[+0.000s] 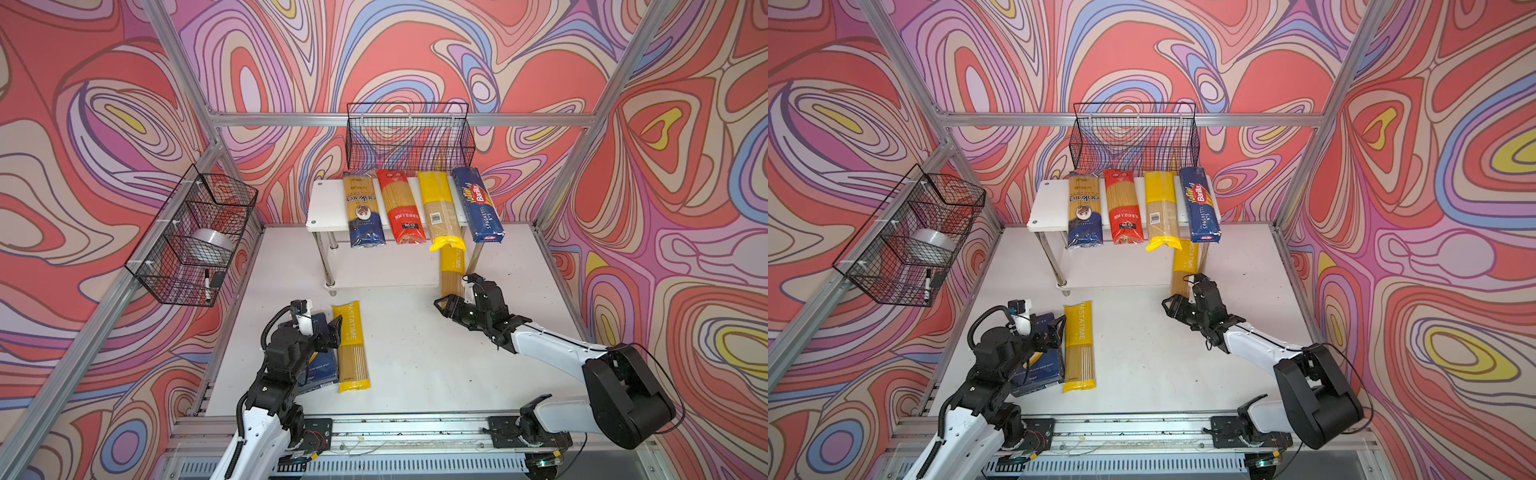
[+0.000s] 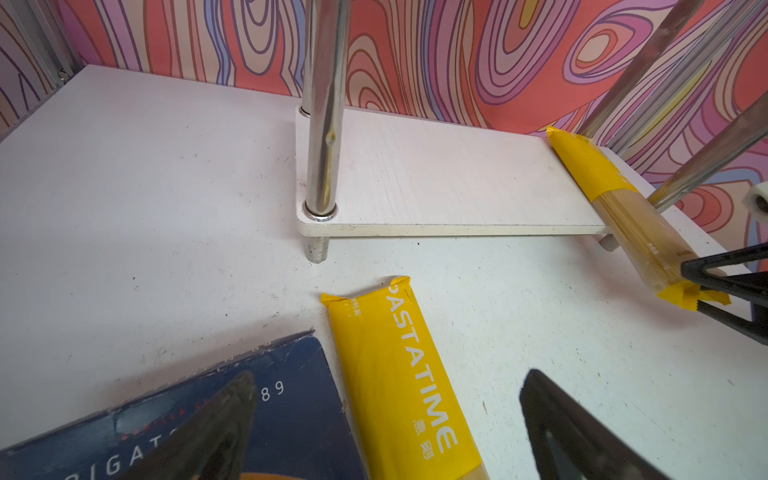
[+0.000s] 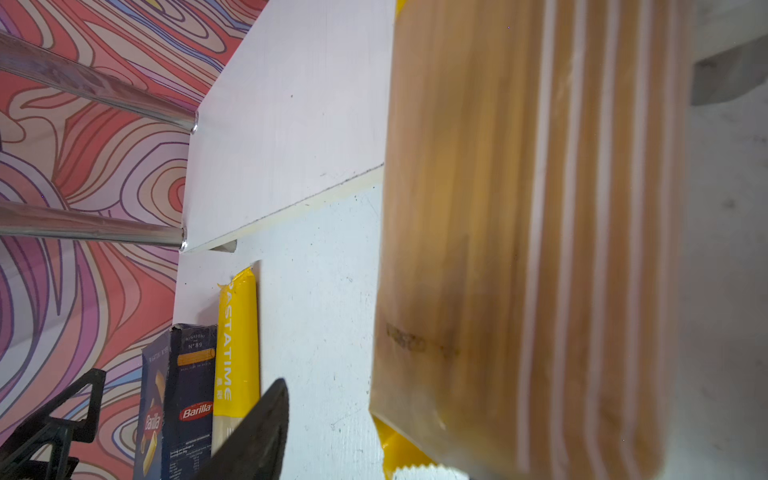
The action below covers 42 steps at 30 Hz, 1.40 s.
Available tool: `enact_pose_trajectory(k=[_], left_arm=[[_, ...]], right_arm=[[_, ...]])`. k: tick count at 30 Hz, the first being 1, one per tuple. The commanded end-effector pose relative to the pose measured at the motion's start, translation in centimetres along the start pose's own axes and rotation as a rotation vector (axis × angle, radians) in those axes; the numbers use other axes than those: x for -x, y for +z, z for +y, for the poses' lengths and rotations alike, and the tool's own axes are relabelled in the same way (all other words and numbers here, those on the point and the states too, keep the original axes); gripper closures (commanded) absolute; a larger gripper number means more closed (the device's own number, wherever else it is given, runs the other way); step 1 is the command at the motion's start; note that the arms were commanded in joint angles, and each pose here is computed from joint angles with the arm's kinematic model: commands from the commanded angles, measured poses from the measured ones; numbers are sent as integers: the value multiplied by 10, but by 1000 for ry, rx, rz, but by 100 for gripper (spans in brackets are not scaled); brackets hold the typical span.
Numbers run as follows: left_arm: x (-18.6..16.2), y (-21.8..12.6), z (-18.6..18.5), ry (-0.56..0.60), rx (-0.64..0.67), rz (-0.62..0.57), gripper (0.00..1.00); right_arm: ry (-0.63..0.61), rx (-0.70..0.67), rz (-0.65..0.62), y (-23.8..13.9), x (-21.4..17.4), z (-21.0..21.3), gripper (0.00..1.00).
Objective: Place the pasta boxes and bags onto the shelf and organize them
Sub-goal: 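Stand the bag against the shelf front and open the right gripper, then draw the open right gripper back from the standing bag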
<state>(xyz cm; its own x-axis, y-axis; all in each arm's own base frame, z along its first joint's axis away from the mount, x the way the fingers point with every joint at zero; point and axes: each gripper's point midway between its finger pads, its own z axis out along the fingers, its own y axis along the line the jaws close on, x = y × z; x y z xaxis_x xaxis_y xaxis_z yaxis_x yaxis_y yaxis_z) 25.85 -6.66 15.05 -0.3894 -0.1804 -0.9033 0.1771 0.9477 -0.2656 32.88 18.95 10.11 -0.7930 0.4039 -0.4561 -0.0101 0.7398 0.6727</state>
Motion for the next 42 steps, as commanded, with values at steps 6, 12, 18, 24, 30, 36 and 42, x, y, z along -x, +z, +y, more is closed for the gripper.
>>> enact_pose_trajectory(k=[6,12,18,24,30,36,42], left_arm=[[9,-3,-4,-1,-11,-23,0],[9,-3,-4,0,-12,-26,0],[9,-4,-4,0,-14,-29,0],[9,-4,-4,0,-14,-28,0],[9,-5,-4,0,-12,-33,0],[9,-6,-3,-1,-13,-38,0],[8,-5,-4,-1,-15,-35,0]], right_arm=[[-80,-22,-97,-3,33,13,32],[-101,-42,-123,-13,40,15,32],[-133,-94,-156,-28,46,11,31],[-134,-89,-169,-33,49,12,31],[-139,-122,-132,-27,45,5,30],[-146,-155,-145,-41,43,-2,30],[-176,-172,-146,-56,43,0,30]])
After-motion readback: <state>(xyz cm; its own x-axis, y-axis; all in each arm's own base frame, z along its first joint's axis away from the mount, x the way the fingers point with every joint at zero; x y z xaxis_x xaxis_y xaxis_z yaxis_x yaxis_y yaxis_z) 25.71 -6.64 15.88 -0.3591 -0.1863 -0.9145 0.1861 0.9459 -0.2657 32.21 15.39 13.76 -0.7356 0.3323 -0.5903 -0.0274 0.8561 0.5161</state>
